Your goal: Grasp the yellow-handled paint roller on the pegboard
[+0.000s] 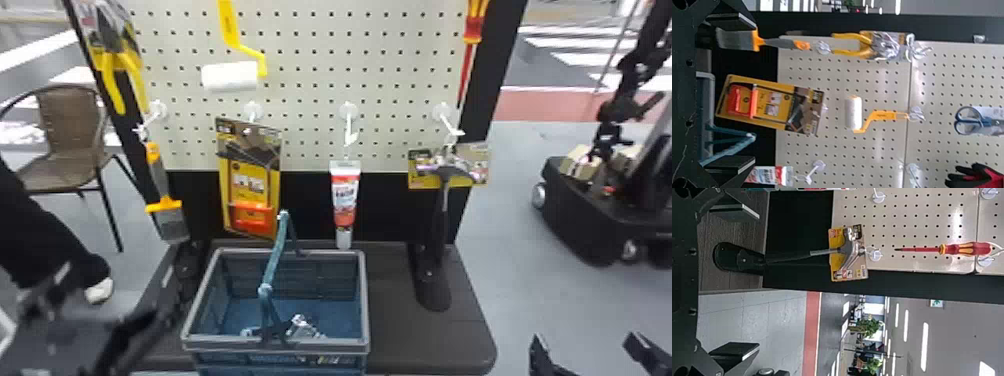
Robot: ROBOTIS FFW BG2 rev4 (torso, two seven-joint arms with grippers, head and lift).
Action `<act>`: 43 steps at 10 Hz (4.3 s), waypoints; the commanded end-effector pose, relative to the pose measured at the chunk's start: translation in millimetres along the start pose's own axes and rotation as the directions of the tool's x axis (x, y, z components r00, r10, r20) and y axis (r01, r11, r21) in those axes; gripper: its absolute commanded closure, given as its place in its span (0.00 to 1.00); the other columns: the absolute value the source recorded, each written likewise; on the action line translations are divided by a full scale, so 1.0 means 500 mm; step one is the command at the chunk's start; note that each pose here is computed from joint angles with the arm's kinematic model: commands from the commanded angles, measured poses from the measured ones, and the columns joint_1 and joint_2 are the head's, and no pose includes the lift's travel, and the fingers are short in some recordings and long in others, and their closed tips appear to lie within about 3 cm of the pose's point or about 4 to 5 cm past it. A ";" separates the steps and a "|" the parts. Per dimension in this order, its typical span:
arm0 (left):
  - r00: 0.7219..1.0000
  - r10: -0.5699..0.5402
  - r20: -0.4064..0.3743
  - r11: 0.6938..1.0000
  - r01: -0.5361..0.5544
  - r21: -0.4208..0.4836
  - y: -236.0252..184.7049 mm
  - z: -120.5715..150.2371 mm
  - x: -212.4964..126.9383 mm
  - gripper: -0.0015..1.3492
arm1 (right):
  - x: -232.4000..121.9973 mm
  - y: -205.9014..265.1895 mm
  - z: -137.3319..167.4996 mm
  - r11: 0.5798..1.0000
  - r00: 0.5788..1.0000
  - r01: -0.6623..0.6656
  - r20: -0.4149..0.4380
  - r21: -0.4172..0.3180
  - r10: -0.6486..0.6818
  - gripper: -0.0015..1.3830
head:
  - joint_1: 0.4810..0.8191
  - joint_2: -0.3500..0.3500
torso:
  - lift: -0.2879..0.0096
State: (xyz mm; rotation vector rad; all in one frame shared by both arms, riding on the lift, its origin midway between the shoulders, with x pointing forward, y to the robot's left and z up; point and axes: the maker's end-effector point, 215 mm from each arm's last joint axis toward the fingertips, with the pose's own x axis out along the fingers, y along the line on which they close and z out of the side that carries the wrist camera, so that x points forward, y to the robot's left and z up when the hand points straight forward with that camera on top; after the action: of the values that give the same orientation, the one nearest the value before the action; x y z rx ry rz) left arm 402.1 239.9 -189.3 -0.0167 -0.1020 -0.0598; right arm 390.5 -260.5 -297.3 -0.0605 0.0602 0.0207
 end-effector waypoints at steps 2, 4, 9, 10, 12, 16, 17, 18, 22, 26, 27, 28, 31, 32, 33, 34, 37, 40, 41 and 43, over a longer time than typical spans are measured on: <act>0.999 -0.029 0.035 0.997 0.027 0.066 0.015 0.122 0.052 0.08 | 0.002 0.002 -0.002 1.000 1.000 -0.003 -0.001 0.005 0.003 0.10 | 0.20 0.50 | 0.63; 0.998 -0.021 0.064 0.993 0.014 0.114 0.055 0.168 0.079 0.08 | 0.004 0.004 0.000 1.000 1.000 -0.004 0.002 0.006 0.004 0.10 | 0.20 0.50 | 0.63; 0.982 -0.083 0.170 0.985 0.055 0.161 0.126 0.254 0.203 0.08 | 0.022 0.025 0.008 0.999 0.999 -0.038 0.018 0.012 0.038 0.10 | 0.20 0.50 | 0.63; 0.974 -0.111 0.198 0.984 0.080 0.158 0.124 0.278 0.218 0.08 | 0.024 0.031 0.006 0.999 0.999 -0.046 0.016 0.012 0.045 0.10 | 0.20 0.50 | 0.63; 0.956 -0.124 0.265 0.985 0.087 0.146 0.134 0.337 0.251 0.08 | 0.021 0.033 0.002 0.999 0.999 -0.049 0.008 0.013 0.049 0.10 | 0.20 0.50 | 0.63; 0.946 -0.257 0.198 0.967 0.251 0.054 0.152 0.297 0.351 0.08 | 0.026 0.038 0.011 0.998 0.998 -0.055 0.018 0.012 0.055 0.10 | 0.20 0.50 | 0.63; 0.941 -0.283 0.185 0.958 0.285 0.015 0.165 0.270 0.372 0.08 | 0.026 0.039 0.014 0.998 0.998 -0.056 0.020 0.012 0.056 0.10 | 0.20 0.50 | 0.63; 0.935 -0.304 0.182 0.951 0.310 -0.005 0.172 0.259 0.387 0.08 | 0.027 0.041 0.015 0.998 0.998 -0.057 0.022 0.013 0.057 0.10 | 0.20 0.50 | 0.63; 0.886 -0.441 0.140 0.895 0.447 -0.006 0.124 0.273 0.478 0.09 | 0.033 0.049 0.019 0.998 0.998 -0.064 0.028 0.015 0.064 0.10 | 0.20 0.50 | 0.63; 0.820 -0.567 0.078 0.821 0.570 -0.021 0.044 0.281 0.534 0.11 | 0.043 0.055 0.030 0.997 0.996 -0.075 0.043 0.011 0.075 0.10 | 0.20 0.50 | 0.63; 0.802 -0.593 0.066 0.803 0.596 -0.017 0.019 0.285 0.542 0.11 | 0.045 0.055 0.031 0.997 0.996 -0.077 0.044 0.011 0.076 0.10 | 0.20 0.50 | 0.63; 0.788 -0.614 0.049 0.788 0.615 -0.023 0.002 0.277 0.553 0.11 | 0.045 0.055 0.028 0.997 0.996 -0.078 0.042 0.010 0.077 0.10 | 0.20 0.50 | 0.63; 0.741 -0.672 -0.010 0.741 0.671 -0.031 -0.040 0.259 0.581 0.11 | 0.050 0.059 0.030 0.996 0.995 -0.084 0.045 0.004 0.084 0.10 | 0.20 0.50 | 0.63; 0.736 -0.677 -0.012 0.736 0.677 -0.010 -0.052 0.278 0.587 0.11 | 0.051 0.059 0.032 0.996 0.995 -0.085 0.048 0.004 0.085 0.10 | 0.20 0.50 | 0.63; 0.731 -0.683 -0.012 0.731 0.683 0.013 -0.065 0.300 0.593 0.11 | 0.052 0.059 0.034 0.996 0.995 -0.087 0.049 0.001 0.087 0.10 | 0.20 0.50 | 0.63; 0.725 -0.689 -0.010 0.725 0.689 0.017 -0.073 0.309 0.599 0.11 | 0.053 0.062 0.033 0.996 0.995 -0.090 0.049 0.002 0.090 0.10 | 0.20 0.50 | 0.63; 0.694 -0.720 0.016 0.693 0.720 -0.045 -0.097 0.296 0.613 0.11 | 0.062 0.069 0.043 0.995 0.993 -0.101 0.061 -0.003 0.101 0.10 | 0.20 0.50 | 0.63; 0.642 -0.766 0.001 0.642 0.766 -0.044 -0.134 0.295 0.625 0.33 | 0.065 0.072 0.044 0.995 0.993 -0.103 0.063 -0.005 0.103 0.10 | 0.20 0.50 | 0.63; 0.626 -0.779 0.006 0.626 0.779 -0.047 -0.142 0.299 0.628 0.41 | 0.066 0.072 0.046 0.995 0.992 -0.104 0.065 -0.006 0.104 0.10 | 0.20 0.50 | 0.63; 0.598 -0.801 0.003 0.598 0.801 -0.031 -0.171 0.311 0.626 0.59 | 0.067 0.071 0.045 0.995 0.992 -0.104 0.064 -0.008 0.104 0.10 | 0.20 0.50 | 0.63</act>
State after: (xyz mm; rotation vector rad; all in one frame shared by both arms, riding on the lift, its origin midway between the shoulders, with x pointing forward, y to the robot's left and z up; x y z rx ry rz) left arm 691.9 143.3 -3.5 -0.0036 -0.0891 -0.9841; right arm 424.4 -222.9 -279.4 -0.0610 -0.0013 0.1267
